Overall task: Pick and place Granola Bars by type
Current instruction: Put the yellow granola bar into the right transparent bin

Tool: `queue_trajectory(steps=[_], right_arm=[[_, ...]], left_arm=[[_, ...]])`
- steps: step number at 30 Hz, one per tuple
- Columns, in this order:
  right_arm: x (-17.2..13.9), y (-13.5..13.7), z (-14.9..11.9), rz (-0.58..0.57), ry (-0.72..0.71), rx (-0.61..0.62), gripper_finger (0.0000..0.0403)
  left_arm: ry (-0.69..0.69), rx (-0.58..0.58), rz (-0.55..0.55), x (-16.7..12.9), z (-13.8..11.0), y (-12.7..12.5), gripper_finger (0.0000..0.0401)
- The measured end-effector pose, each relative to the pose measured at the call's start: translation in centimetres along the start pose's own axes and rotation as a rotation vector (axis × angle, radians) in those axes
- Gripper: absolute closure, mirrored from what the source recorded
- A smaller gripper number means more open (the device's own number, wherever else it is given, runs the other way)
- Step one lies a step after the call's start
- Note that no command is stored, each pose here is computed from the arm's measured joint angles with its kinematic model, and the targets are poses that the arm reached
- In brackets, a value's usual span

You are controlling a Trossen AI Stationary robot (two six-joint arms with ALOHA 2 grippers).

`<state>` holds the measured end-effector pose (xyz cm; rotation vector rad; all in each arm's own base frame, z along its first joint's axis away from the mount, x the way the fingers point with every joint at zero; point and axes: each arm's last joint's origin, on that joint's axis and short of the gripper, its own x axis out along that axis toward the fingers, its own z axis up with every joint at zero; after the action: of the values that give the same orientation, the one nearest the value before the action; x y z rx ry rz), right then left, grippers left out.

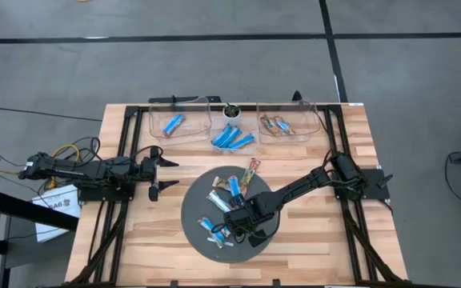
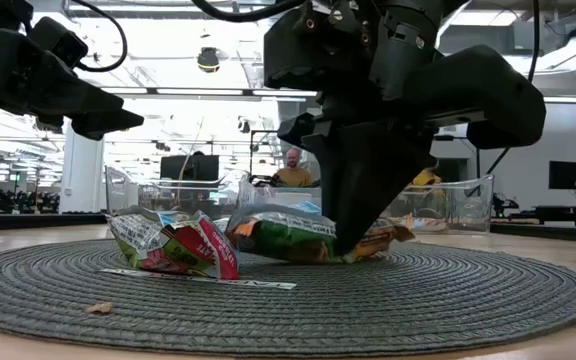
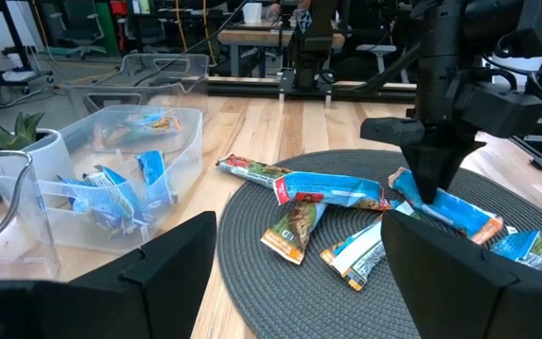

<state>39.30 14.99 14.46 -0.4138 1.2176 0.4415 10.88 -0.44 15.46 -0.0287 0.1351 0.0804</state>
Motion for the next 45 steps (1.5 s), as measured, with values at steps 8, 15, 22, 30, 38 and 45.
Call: queue_trajectory(steps=[8,15,22,30,38,45], right_arm=[[-0.6,0.0,0.1,-0.002,-0.013,0.014,0.0390],[-3.8,-0.9,0.1,-0.012,-0.049,0.071,0.0400],[-7.3,-2.1,-0.9,-0.022,-0.044,0.179,0.0400],[-10.8,-3.9,-2.9,-0.035,0.004,0.348,0.0402],[-13.6,-5.5,-5.6,-0.048,0.112,0.560,0.0402],[-16.5,-8.2,-8.9,-0.123,0.184,0.721,0.0402]], left_arm=[[0.000,0.000,0.000,0.0,0.0,0.0,0.0107],[0.000,0.000,0.000,0.0,0.0,0.0,0.0107],[0.006,0.001,0.001,0.0,0.0,0.0,0.0107],[0.008,0.001,0.002,0.0,-0.1,0.0,0.0107],[0.008,0.001,0.002,0.0,-0.1,0.0,0.0107],[0.008,0.001,0.003,0.0,-0.1,0.0,0.0107]])
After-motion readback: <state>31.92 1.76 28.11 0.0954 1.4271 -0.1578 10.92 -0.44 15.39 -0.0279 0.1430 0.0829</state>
